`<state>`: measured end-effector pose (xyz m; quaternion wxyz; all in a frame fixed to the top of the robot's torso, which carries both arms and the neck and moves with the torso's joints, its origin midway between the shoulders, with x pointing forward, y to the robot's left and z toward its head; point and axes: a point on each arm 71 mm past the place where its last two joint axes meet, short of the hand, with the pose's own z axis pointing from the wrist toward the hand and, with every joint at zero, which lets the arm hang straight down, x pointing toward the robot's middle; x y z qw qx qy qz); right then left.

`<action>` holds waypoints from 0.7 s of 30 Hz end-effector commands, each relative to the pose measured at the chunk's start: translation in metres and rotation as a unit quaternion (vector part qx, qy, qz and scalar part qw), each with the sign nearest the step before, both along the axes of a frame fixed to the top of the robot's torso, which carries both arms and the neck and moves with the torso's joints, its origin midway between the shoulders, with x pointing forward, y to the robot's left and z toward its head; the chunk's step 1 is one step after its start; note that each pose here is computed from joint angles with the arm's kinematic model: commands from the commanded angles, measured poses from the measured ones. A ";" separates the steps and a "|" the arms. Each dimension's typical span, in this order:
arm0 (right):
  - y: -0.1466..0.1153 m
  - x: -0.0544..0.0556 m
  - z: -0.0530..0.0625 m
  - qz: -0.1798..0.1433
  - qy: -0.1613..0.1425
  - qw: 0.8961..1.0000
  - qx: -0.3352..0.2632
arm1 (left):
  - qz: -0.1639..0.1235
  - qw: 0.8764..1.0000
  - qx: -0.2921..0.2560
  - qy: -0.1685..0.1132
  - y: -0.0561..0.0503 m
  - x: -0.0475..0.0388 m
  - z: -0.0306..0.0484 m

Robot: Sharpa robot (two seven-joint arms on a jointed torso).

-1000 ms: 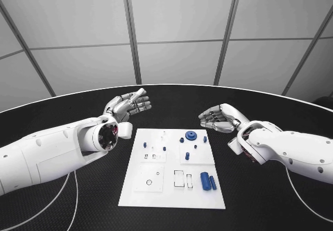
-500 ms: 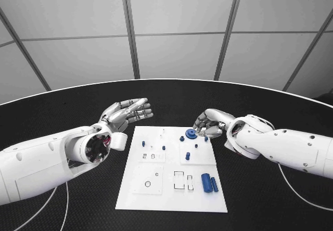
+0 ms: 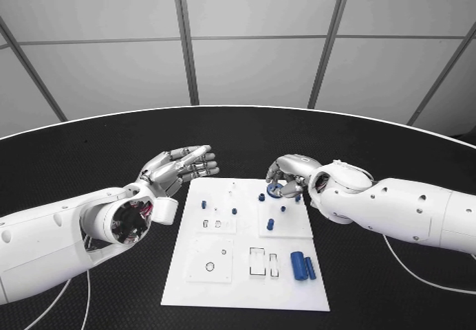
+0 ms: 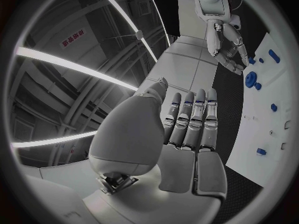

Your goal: Assemble the parts on the task board

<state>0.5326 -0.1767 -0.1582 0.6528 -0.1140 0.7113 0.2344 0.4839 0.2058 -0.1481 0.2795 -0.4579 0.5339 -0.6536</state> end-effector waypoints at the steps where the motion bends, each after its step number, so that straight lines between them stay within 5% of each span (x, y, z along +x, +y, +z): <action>1: 0.005 0.001 -0.001 0.002 0.009 1.000 -0.011 | -0.001 1.000 0.000 0.000 0.000 -0.0004 0.0013; 21: 0.014 0.003 -0.004 -0.004 0.013 0.998 -0.062 | -0.004 1.000 0.000 -0.001 -0.002 -0.0011 0.0048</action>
